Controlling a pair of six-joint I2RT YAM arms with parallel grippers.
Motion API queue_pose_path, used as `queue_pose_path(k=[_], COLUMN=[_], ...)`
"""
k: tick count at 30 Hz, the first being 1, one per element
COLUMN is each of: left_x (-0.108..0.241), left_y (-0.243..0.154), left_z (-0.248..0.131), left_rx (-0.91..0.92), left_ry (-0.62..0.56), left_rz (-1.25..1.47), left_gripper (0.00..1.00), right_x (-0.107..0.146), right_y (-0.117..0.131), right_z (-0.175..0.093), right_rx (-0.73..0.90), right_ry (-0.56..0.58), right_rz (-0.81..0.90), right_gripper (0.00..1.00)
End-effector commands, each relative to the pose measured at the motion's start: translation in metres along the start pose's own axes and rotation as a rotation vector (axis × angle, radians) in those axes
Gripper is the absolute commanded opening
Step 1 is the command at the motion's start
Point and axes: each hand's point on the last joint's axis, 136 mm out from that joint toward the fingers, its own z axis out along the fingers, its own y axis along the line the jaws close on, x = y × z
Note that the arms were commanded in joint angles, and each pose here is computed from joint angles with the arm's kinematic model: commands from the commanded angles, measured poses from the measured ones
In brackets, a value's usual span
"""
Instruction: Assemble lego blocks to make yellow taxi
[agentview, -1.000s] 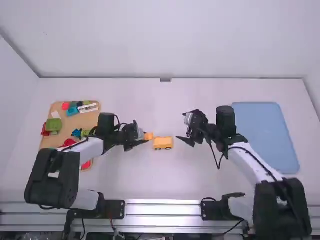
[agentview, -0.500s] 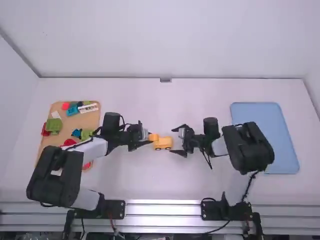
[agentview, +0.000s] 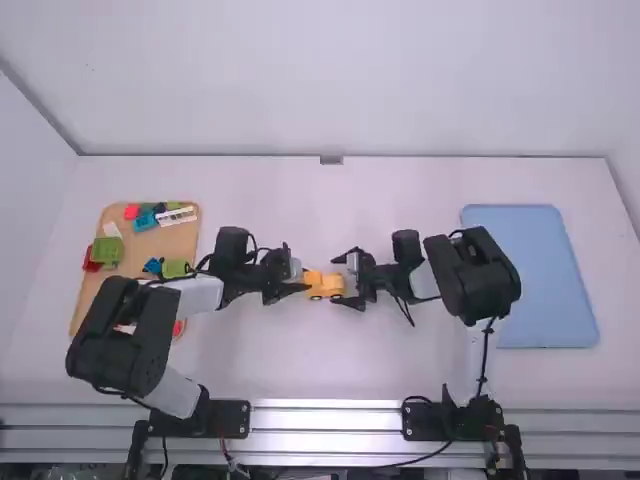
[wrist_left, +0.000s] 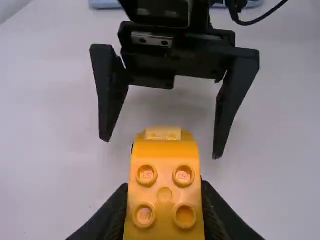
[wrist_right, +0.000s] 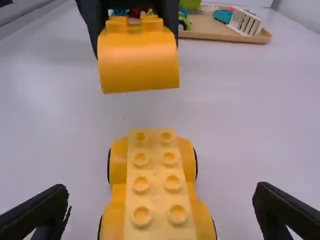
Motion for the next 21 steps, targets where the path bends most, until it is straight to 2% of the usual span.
queue_pose_path(k=[1,5,9,13,21], left_x=[-0.004,-0.005,-0.005,-0.005,0.000], left_y=[-0.002,-0.002,-0.004,-0.004,-0.005], left_z=[0.002,0.002,0.004,0.004,0.010], left_rx=[0.020,0.022,0.030,0.030,0.038], left_ry=[-0.022,-0.024,-0.024,-0.024,-0.024], left_rz=[-0.005,-0.006,-0.004,-0.004,0.000], left_gripper=[0.24,0.21,0.20,0.19,0.18], right_x=[0.015,0.022,0.024,0.027,0.026], right_y=[0.009,0.006,-0.001,0.002,0.003], right_z=[0.004,0.009,0.012,0.013,0.015], right_rx=[0.004,0.026,0.034,0.002,-0.013], right_ry=[0.047,0.101,0.125,0.141,0.144], right_rz=[0.011,-0.023,0.020,-0.008,-0.013], right_gripper=[0.98,0.98,1.00,0.90,0.81])
